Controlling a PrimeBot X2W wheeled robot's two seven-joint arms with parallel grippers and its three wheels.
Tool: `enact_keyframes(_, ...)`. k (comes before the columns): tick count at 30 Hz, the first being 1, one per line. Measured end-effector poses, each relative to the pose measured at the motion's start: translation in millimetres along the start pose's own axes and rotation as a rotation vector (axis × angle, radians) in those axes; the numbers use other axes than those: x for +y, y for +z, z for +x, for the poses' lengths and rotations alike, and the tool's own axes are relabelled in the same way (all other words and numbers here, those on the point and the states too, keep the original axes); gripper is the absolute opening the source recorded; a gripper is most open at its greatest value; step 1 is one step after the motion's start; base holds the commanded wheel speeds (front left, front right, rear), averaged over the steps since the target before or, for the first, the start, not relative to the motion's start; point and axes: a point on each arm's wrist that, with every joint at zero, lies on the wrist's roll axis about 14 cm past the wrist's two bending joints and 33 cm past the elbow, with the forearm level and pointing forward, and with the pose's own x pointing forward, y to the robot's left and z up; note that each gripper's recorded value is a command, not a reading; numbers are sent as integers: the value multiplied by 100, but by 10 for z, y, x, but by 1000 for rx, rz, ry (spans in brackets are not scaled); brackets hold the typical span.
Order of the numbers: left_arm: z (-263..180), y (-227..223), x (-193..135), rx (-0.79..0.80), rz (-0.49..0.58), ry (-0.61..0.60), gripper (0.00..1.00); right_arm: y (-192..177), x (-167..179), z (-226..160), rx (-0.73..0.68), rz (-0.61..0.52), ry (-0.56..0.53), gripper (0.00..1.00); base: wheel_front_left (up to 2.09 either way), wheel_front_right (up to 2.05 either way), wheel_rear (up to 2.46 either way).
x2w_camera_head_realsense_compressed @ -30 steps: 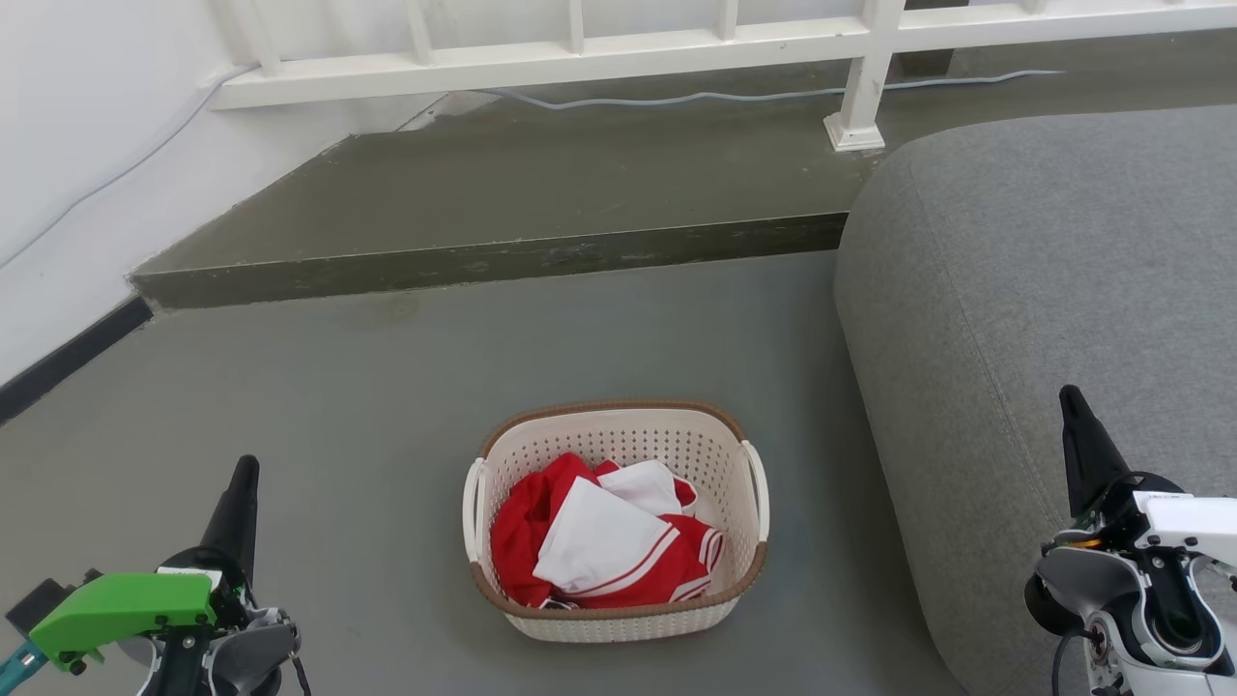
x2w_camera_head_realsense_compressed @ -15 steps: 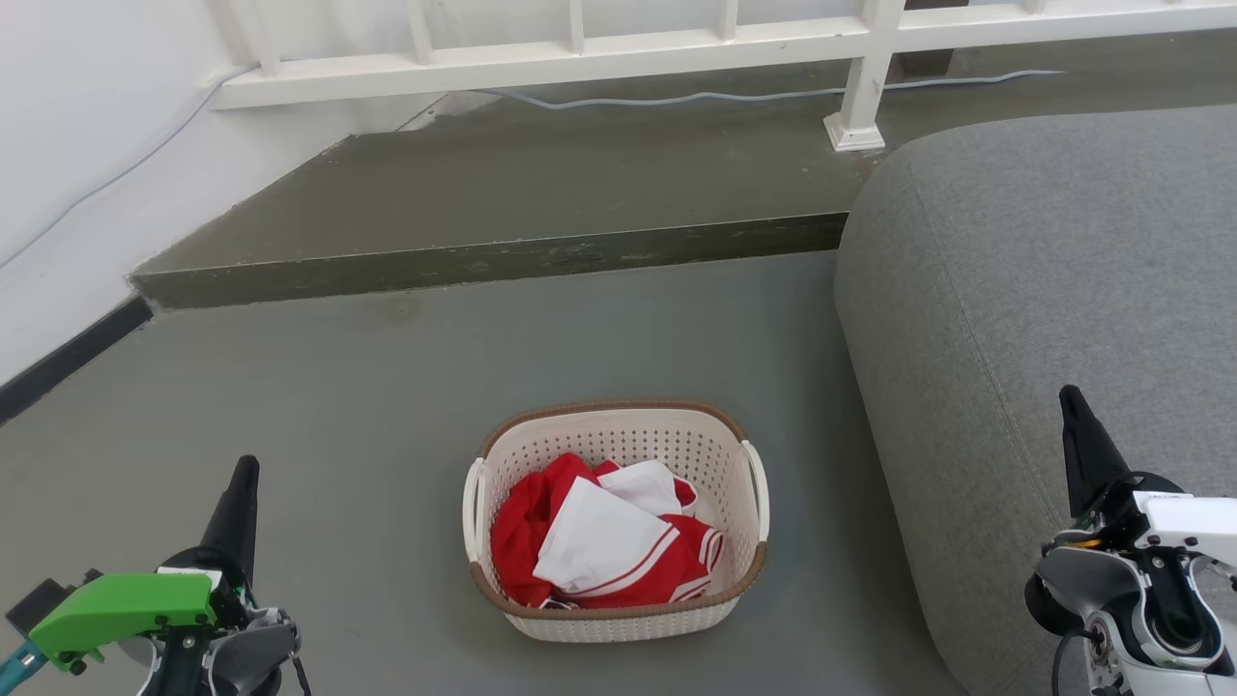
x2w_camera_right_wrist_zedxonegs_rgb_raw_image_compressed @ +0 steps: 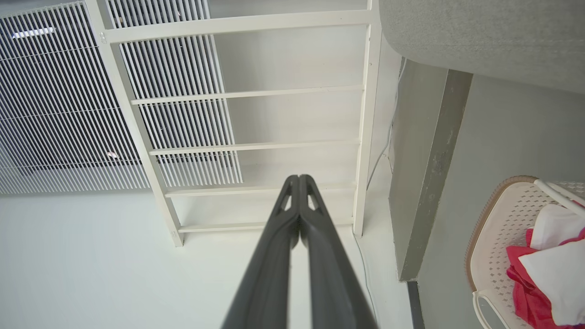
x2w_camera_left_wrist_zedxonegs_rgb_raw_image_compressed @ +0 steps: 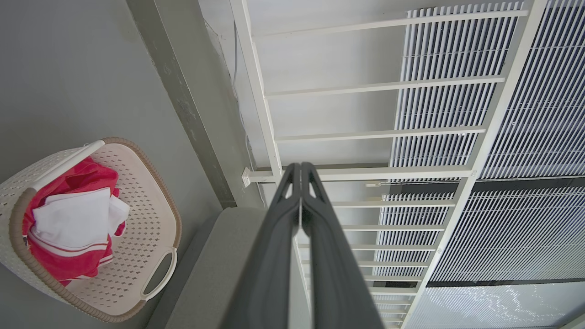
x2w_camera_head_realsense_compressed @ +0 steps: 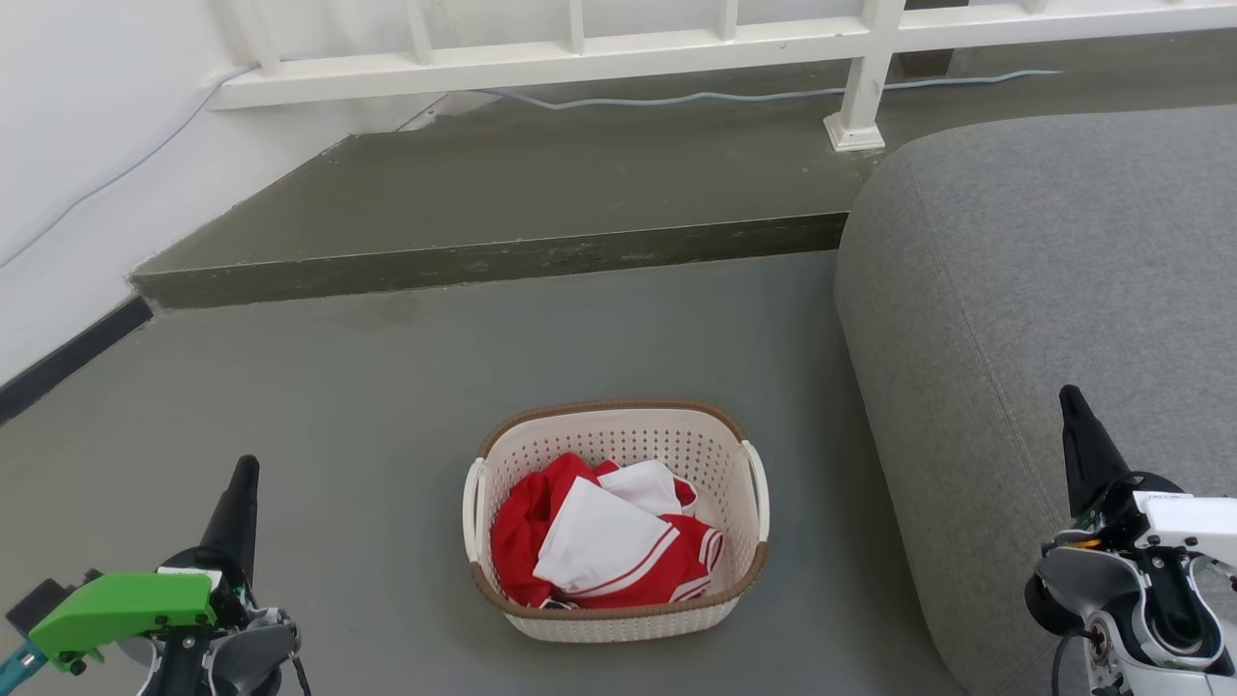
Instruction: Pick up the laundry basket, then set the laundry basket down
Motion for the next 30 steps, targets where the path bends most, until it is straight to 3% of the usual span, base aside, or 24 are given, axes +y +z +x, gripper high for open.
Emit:
enact_keyframes(2, 0, 0, 0, 0, 0, 0, 0, 0, 0, 0, 0, 0, 0, 0, 0, 0, 0)
enact_keyframes(3, 0, 0, 1, 0, 0, 0, 100, 0, -1, 0, 0, 0, 0, 100, 0, 0, 0)
enact_keyframes(9, -90, -72, 254, 5, -25, 75, 100, -53, -320, -144, -1, 26, -93, 100, 0, 0, 0)
enact_keyframes(30, -53, -129, 161, -7, 48, 48, 100, -150, -123, -72, 5, -40, -34, 100, 0, 0, 0)
